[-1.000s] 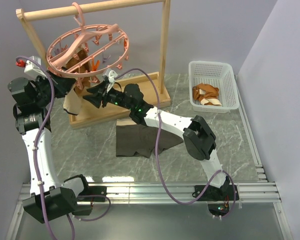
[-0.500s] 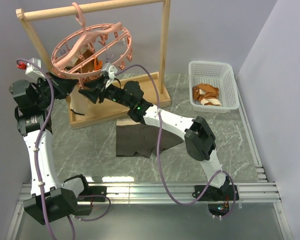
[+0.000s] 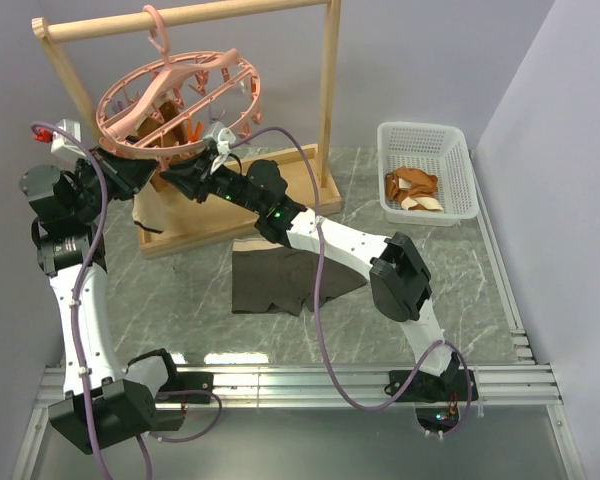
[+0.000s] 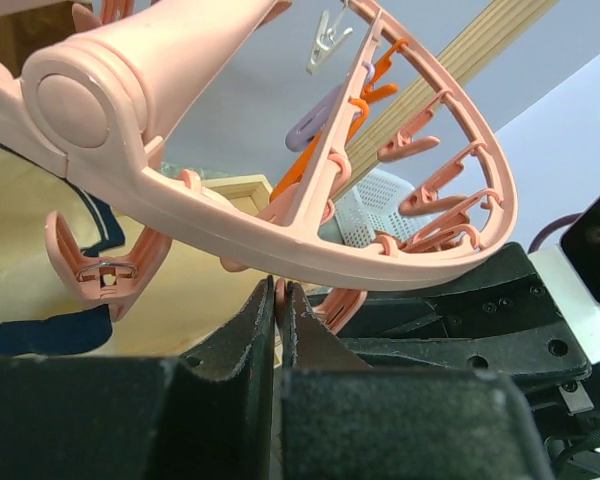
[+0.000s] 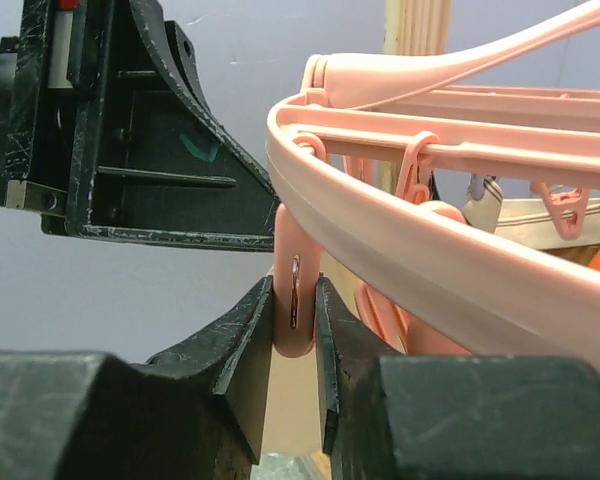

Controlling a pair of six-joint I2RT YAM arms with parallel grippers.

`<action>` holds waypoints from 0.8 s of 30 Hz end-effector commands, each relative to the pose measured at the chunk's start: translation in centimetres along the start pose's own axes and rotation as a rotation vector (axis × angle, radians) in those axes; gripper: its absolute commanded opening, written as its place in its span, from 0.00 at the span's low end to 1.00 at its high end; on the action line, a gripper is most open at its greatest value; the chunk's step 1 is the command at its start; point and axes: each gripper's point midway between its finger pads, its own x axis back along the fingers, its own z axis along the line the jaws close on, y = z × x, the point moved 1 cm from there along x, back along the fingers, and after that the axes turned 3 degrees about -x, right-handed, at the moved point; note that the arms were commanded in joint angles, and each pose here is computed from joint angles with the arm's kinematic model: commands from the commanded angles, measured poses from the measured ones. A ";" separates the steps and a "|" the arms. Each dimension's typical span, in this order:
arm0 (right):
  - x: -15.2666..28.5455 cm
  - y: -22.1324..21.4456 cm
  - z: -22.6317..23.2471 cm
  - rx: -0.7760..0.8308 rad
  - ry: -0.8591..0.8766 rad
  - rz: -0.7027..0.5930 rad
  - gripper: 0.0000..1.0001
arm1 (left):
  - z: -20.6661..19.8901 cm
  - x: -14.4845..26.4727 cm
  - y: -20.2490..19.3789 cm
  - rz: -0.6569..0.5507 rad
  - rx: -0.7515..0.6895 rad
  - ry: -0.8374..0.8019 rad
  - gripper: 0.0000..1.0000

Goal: Clip the underwear to the hanger

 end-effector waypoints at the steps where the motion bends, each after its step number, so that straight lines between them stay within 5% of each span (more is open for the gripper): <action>1: -0.8 3.3 1.6 0.029 0.033 -0.066 0.24 | -2.6 1.0 -1.3 0.053 0.015 -0.110 0.05; 3: -0.8 3.3 1.5 0.035 0.026 -0.063 0.00 | -2.6 1.2 -1.2 0.046 0.016 -0.100 0.10; 4: -0.7 3.4 1.3 0.037 0.008 -0.067 0.00 | -2.3 1.3 -1.3 0.048 0.032 -0.077 0.27; 9: -0.7 3.5 0.9 0.063 -0.030 -0.068 0.00 | -3.3 2.4 -0.4 -0.004 -0.009 -0.061 0.66; 24: -0.5 3.6 1.1 0.088 -0.028 -0.057 0.00 | -0.8 0.9 0.7 -0.079 -0.037 0.065 0.68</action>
